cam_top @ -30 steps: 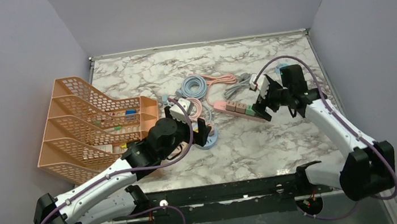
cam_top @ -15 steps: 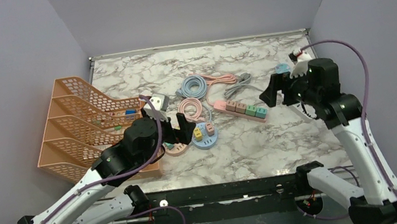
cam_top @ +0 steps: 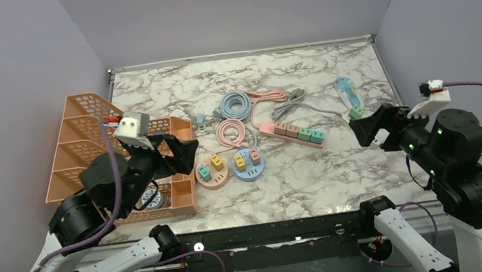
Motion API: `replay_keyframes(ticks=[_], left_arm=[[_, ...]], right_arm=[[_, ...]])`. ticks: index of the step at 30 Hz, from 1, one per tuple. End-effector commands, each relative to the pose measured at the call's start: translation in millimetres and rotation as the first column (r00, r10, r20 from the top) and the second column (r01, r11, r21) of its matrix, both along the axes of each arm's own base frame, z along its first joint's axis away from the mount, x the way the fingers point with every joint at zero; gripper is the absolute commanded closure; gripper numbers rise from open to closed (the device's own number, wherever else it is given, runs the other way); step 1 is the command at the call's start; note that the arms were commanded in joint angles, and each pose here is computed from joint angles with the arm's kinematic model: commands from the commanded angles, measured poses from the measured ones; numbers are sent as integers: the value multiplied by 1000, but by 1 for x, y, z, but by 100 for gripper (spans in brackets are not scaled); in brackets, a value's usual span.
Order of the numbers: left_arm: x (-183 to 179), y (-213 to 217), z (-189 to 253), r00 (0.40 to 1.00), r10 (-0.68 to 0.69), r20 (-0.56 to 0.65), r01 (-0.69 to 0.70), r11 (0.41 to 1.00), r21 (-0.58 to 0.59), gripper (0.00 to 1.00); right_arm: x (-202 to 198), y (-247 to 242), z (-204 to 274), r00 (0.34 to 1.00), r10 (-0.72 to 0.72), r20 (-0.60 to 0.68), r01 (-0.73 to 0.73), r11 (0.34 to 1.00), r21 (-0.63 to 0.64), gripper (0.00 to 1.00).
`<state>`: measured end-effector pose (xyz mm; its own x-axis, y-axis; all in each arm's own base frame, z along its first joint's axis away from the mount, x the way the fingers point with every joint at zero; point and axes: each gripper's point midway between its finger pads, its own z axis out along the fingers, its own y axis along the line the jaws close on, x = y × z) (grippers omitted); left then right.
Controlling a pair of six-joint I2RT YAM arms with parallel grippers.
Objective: Insert the plug
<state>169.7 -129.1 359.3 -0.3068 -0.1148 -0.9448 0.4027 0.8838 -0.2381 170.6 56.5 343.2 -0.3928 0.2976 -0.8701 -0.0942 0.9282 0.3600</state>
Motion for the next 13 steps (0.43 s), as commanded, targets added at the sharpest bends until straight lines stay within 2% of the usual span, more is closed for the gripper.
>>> replay_keyframes(ticks=[1, 8, 13], left_arm=[[-9, 29, 36, 996, 31, 84, -30, 999, -16, 1], [-18, 40, 49, 992, 23, 121, -16, 998, -56, 1], [-18, 39, 46, 993, 23, 115, -16, 998, -54, 1]], right_arm=[[-31, -23, 29, 994, -92, 62, 93, 996, -12, 0], [-55, -30, 59, 981, -103, 164, 103, 995, 7, 0], [-55, -33, 59, 977, -115, 182, 117, 993, -3, 0]])
